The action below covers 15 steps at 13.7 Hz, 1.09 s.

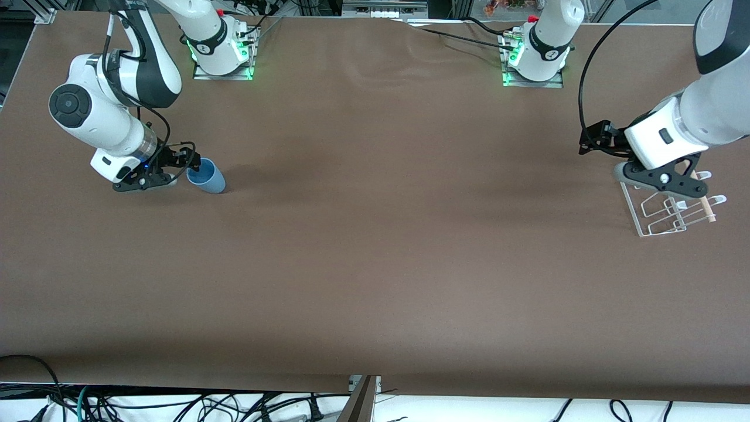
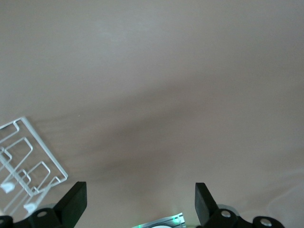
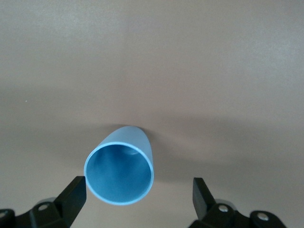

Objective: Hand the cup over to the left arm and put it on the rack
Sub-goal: 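Close the right gripper on the blue cup and lift it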

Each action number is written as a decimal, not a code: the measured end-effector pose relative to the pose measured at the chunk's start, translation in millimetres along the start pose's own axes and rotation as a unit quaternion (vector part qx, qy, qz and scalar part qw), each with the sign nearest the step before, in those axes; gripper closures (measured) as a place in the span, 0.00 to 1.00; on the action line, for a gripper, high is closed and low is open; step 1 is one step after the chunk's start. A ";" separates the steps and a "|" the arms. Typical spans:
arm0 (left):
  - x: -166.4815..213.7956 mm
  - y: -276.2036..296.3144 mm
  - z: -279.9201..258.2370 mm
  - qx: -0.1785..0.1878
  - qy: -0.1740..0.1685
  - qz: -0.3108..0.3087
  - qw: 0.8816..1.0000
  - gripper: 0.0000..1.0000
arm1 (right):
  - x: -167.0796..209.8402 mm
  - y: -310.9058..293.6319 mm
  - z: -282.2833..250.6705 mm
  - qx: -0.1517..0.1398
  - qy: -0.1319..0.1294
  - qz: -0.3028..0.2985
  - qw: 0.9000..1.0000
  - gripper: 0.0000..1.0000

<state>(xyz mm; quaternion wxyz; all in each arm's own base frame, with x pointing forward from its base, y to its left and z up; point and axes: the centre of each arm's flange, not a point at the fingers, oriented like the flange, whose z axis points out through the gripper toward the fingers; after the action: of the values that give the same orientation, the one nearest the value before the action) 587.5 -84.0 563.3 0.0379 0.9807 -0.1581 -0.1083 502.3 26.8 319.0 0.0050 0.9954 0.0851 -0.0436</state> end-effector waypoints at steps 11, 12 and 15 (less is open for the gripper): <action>20.4 -5.6 26.7 -0.009 -0.011 0.164 0.986 0.00 | -5.8 10.8 86.3 -0.004 -0.012 0.010 1.000 0.02; 21.7 -8.1 27.2 -0.008 -0.008 0.179 0.984 0.00 | -7.3 10.6 91.0 -0.004 -0.014 0.010 1.000 0.05; 29.0 -15.0 30.5 -0.002 0.010 0.238 0.971 0.00 | -7.4 10.7 93.0 -0.004 -0.015 0.010 1.000 0.42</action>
<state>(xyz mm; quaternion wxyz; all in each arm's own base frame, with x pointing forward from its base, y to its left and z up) 612.0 -80.2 526.1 0.0656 0.9161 -0.3860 -0.0867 488.9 13.5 227.0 0.0103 0.9954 0.0748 -0.0582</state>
